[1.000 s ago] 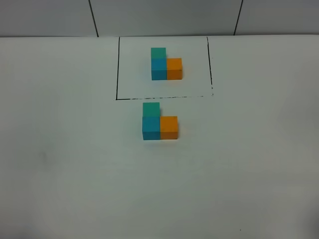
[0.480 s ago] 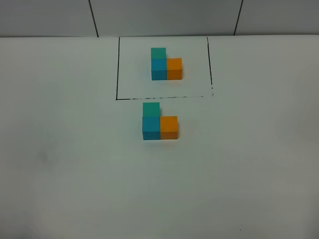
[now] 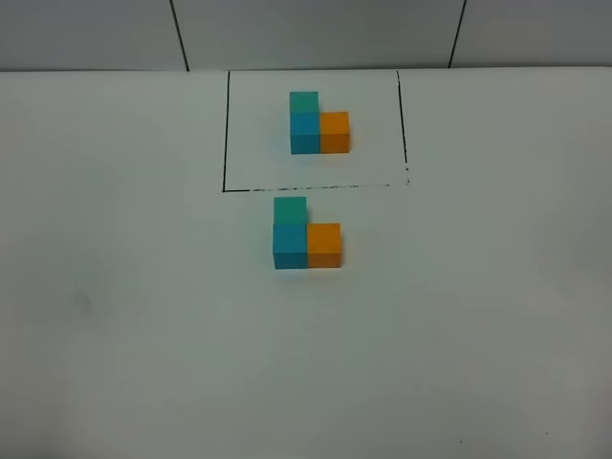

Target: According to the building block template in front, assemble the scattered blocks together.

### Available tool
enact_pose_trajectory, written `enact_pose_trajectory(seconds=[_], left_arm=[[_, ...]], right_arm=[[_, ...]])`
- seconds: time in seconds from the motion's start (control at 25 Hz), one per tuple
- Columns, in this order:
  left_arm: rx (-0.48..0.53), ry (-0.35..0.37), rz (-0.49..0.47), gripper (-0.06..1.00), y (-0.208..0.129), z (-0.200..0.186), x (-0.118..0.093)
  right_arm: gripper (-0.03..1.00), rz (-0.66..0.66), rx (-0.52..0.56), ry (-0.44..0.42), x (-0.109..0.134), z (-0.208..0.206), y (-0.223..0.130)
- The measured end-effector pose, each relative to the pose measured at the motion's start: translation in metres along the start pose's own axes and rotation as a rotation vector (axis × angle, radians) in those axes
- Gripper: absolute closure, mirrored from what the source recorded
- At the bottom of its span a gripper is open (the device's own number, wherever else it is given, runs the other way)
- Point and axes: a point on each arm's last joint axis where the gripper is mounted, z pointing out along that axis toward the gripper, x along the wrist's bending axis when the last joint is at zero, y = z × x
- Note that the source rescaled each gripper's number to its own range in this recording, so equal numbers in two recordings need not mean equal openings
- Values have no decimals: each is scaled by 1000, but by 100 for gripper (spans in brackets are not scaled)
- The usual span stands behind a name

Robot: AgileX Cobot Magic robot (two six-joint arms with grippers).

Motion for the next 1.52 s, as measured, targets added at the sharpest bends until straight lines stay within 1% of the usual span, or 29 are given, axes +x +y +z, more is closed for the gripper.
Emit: enact_pose_trajectory(seconds=[1.16,1.52], left_arm=[[0,0,0,28,0,0,0],[0,0,0,28,0,0,0]], right_arm=[[16,1,0,0,0,0,0],[18,1,1,0,0,0,0]])
